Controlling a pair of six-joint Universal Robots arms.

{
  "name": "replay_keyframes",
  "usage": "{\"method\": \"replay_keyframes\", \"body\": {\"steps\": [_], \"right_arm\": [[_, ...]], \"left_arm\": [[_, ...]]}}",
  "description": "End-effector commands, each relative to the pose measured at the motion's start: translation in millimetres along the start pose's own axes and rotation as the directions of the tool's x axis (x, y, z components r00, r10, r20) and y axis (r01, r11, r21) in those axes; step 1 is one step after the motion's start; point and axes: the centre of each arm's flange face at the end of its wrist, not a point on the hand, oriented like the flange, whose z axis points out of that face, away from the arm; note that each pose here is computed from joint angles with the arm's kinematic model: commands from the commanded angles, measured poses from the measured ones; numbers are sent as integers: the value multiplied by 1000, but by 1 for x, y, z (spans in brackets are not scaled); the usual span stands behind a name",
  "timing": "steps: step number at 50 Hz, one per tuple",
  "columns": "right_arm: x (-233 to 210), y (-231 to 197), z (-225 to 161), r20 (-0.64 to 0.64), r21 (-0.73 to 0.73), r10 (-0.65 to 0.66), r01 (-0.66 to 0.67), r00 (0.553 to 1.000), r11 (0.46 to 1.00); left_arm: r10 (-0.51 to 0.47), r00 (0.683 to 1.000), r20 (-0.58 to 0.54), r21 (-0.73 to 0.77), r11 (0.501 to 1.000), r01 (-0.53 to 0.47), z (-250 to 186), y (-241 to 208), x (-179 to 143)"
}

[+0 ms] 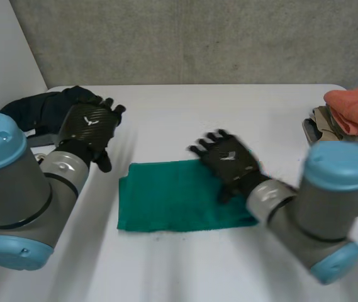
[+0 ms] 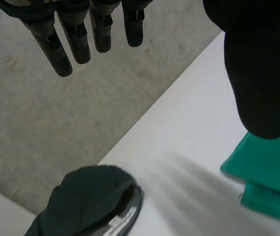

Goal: Fold the laundry.

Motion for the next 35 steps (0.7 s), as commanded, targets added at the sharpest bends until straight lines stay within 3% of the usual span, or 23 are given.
{"method": "replay_keyframes", "body": {"steps": [1,7,13,18,20,26,29,32,35], "right_arm": [[37,48,-34,-100,-258,81,-104,992,960],[46,66,-40,-115,-342,-27,-14,993,940],[70,51,-28,-226,-327,-207,126,952,937],[22,3,-10,-164,-116,-263,246,951,962],[-11,-23,-5,-125,45,-272,279,954,959],[-93,-30,-6,130,261,-282,241,951,935],[-112,-17,-6,218,255,-279,221,935,941],[-111,-16,-5,229,210,-253,207,940,956],[-104,-14,-7,226,122,-127,102,966,987]], "left_arm": [[6,998,-56,29,1000,-5,0,-7,22],[9,997,-80,21,1000,-8,-3,-4,31],[9,997,-75,13,1000,-8,-5,-2,29],[7,998,-55,18,1000,-6,-8,-5,22],[4,999,-34,26,1000,-3,-9,-9,14],[-3,1000,14,5,1000,3,-7,-5,-4],[-9,1000,14,-2,1000,9,-7,-3,-4],[-33,999,12,-2,999,33,-8,-3,-3],[-80,997,5,10,997,80,-9,-7,-1]]}}
